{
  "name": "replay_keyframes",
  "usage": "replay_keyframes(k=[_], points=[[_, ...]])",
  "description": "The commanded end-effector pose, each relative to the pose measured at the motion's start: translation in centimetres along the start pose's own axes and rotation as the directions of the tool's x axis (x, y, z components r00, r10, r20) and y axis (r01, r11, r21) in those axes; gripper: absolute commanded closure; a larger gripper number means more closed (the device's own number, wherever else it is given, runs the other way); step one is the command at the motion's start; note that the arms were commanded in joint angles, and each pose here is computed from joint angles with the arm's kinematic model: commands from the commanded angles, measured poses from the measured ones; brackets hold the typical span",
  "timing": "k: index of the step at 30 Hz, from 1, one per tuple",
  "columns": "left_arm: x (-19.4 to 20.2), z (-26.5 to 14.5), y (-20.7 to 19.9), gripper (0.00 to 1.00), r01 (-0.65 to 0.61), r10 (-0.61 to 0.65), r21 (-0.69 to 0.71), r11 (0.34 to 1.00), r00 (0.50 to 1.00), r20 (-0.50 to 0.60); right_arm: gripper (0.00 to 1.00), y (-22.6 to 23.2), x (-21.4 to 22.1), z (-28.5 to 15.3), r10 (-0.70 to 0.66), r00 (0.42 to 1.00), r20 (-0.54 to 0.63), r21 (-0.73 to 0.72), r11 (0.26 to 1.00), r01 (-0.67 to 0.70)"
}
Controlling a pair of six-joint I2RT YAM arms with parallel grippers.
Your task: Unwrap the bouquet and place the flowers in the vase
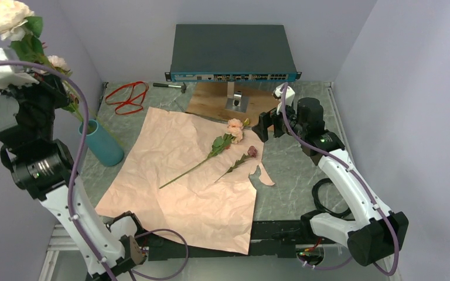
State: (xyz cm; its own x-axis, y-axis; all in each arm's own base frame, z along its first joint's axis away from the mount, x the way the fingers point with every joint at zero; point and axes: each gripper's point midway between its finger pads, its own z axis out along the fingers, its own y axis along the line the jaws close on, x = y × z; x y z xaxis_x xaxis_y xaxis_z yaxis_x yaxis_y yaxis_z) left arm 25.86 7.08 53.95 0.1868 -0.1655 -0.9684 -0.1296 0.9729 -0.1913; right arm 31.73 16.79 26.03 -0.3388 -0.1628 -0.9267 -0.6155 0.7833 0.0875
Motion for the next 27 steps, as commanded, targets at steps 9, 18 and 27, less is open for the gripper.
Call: replay_keyframes(k=[9, 18, 27], points=[[-5.6, -1.7, 7.3, 1.00, -0.110, 0.200, -0.411, 0.905, 0.962, 0.183, 0.00, 0.9, -2.8, -0.1, -0.035, 0.998, 0.045, -0.059, 0.998, 0.038], [-5.8, 1.1, 8.9, 1.00, -0.221, 0.318, -0.422, 0.879, 0.932, 0.173, 0.00, 0.9, -2.9, 0.0, -0.021, 0.999, 0.035, -0.062, 0.998, 0.023], [-6.5, 4.0, 8.4, 1.00, -0.203, 0.286, -0.347, 0.916, 0.935, 0.207, 0.00, 0.8, -2.6, 0.5, -0.003, 1.000, 0.016, -0.065, 0.998, 0.004]])
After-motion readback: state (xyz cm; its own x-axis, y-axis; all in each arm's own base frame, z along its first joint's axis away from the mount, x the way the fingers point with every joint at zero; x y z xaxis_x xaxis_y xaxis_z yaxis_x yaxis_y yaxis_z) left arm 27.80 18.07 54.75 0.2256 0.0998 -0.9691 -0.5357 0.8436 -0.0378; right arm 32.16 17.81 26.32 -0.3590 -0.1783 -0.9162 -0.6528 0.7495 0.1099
